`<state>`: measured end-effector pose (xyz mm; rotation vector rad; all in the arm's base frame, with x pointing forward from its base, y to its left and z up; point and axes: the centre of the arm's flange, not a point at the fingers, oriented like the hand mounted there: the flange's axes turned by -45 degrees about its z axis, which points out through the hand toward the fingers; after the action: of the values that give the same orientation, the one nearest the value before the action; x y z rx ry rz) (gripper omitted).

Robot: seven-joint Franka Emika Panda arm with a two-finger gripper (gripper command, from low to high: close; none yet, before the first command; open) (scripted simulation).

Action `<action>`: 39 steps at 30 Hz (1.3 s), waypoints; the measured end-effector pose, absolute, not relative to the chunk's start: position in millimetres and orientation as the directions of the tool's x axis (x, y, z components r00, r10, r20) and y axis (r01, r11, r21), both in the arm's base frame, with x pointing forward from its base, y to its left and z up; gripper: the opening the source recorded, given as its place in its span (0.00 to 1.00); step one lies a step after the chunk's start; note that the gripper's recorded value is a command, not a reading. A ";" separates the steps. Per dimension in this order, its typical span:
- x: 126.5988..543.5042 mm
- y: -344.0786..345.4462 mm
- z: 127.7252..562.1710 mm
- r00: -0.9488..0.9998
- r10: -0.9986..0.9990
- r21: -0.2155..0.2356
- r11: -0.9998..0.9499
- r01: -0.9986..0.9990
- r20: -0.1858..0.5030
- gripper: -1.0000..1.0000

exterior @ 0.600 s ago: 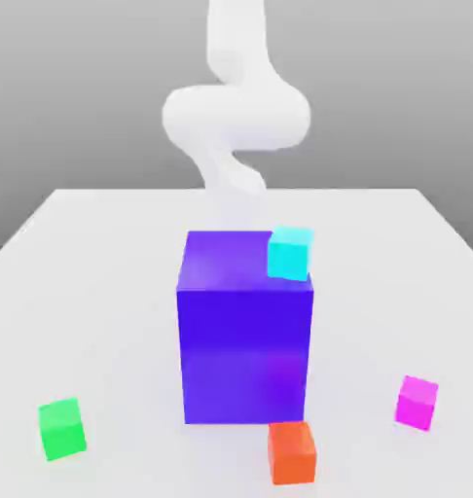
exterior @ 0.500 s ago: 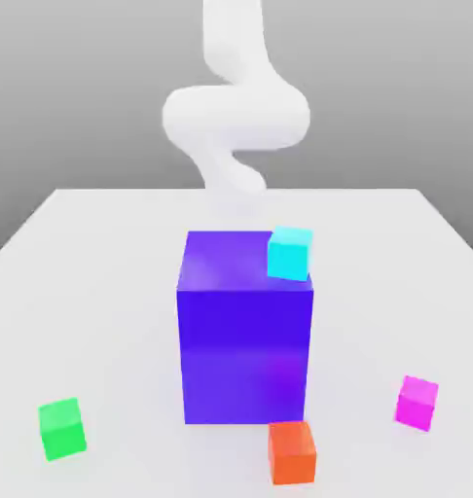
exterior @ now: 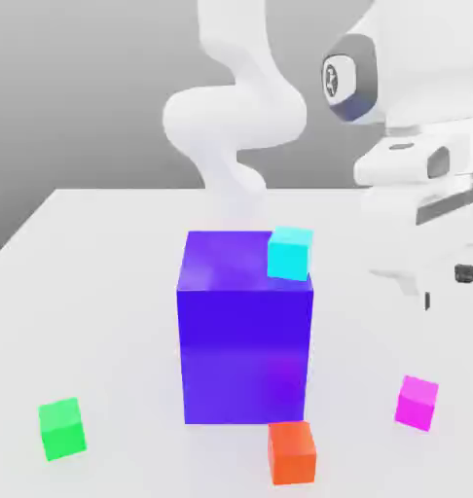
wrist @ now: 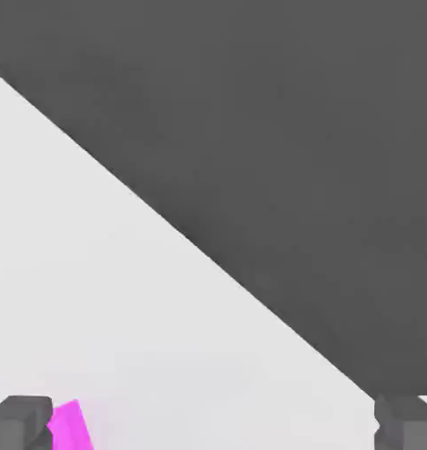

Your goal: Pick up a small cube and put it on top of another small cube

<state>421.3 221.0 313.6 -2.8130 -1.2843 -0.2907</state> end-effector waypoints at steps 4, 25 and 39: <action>385.9 246.5 236.9 0.523 0.849 0.021 -0.525 0.851 0.070 0.50; 365.9 259.6 192.1 0.435 0.900 0.007 -0.435 0.900 0.017 0.00; 477.4 -33.4 249.2 0.844 0.533 0.038 -0.846 0.531 0.063 0.00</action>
<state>477.4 -33.4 249.2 -3.0351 -0.8755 -0.1127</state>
